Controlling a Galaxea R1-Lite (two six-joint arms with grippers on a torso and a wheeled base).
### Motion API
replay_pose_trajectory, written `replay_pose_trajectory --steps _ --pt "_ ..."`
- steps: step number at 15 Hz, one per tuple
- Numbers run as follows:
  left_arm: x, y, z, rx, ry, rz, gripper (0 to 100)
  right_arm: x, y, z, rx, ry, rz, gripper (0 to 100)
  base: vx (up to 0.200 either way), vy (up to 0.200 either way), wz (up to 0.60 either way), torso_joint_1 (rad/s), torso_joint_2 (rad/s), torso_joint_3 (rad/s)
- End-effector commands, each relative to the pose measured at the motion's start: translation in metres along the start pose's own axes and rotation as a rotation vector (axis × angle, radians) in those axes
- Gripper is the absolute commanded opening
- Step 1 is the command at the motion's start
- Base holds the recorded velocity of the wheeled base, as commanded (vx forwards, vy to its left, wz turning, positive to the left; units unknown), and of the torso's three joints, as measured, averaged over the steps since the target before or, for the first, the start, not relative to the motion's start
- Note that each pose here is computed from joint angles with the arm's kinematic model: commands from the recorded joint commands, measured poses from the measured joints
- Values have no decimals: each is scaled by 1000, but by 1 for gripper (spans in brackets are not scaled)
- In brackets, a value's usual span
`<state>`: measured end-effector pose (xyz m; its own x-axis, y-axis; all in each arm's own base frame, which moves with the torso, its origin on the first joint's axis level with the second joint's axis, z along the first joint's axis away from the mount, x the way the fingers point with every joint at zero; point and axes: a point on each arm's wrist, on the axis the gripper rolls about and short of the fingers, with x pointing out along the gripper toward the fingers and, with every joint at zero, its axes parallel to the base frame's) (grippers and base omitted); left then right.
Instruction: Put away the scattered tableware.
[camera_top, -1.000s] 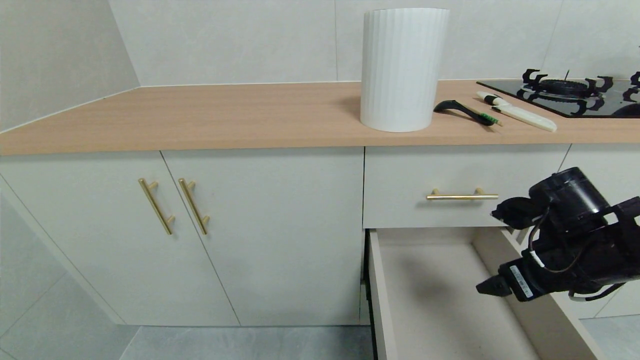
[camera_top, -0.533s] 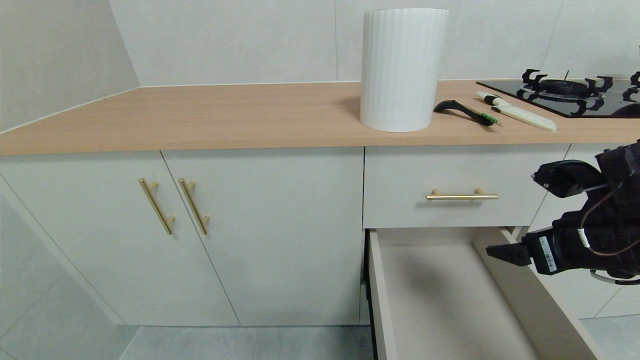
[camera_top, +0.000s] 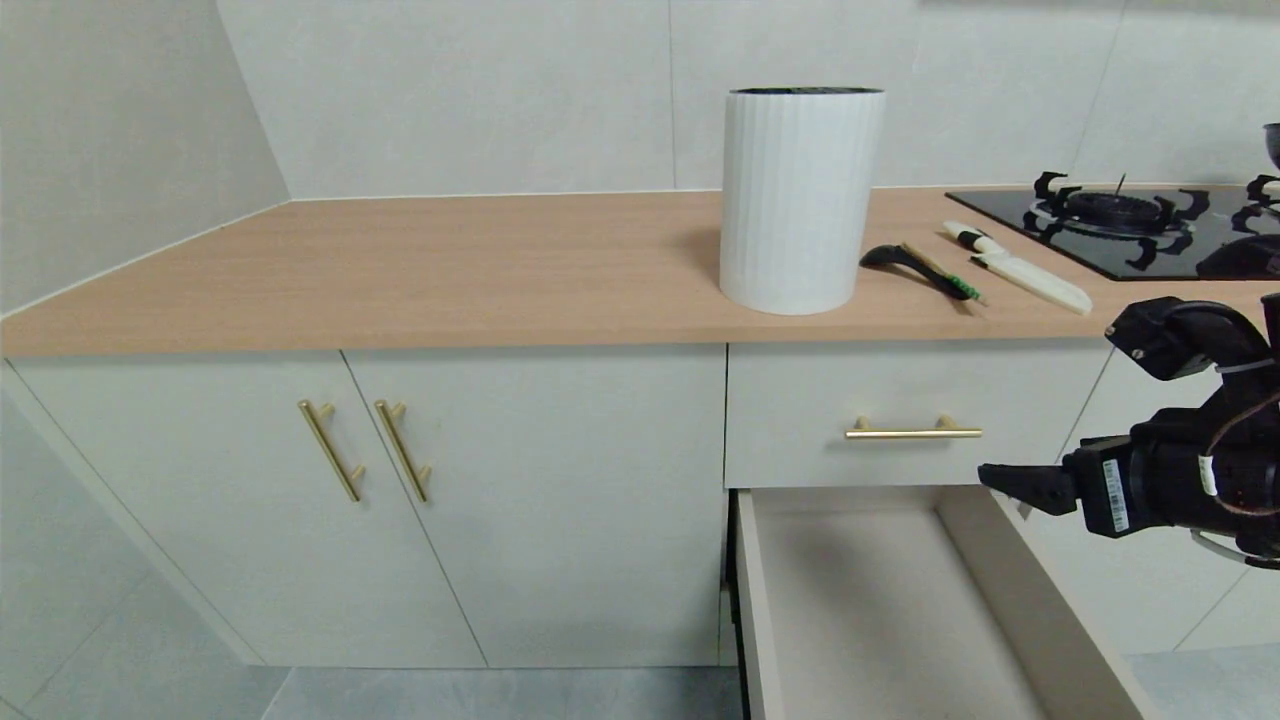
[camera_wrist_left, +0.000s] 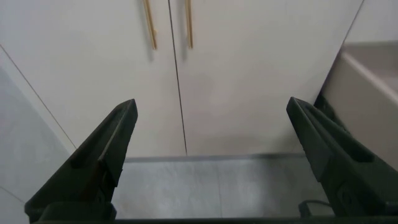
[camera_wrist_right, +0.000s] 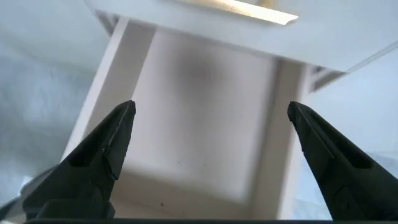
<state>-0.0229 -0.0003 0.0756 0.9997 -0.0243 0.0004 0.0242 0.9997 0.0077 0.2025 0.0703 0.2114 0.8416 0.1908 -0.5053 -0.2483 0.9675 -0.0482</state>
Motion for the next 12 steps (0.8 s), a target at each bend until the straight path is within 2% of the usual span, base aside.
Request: replay_pose_trajectory --steps 1,9,12 --pt "0 0 0 0 2 -2 100 0 0 0 0 1 0 100 0 0 0 139 -505 -300" --pt "0 0 0 0 2 -2 100 7 1 -1 2 13 3 100 0 0 0 170 -452 -279" --pt "0 0 0 0 2 0 100 15 2 11 7 -53 3 100 0 0 0 53 -116 -74"
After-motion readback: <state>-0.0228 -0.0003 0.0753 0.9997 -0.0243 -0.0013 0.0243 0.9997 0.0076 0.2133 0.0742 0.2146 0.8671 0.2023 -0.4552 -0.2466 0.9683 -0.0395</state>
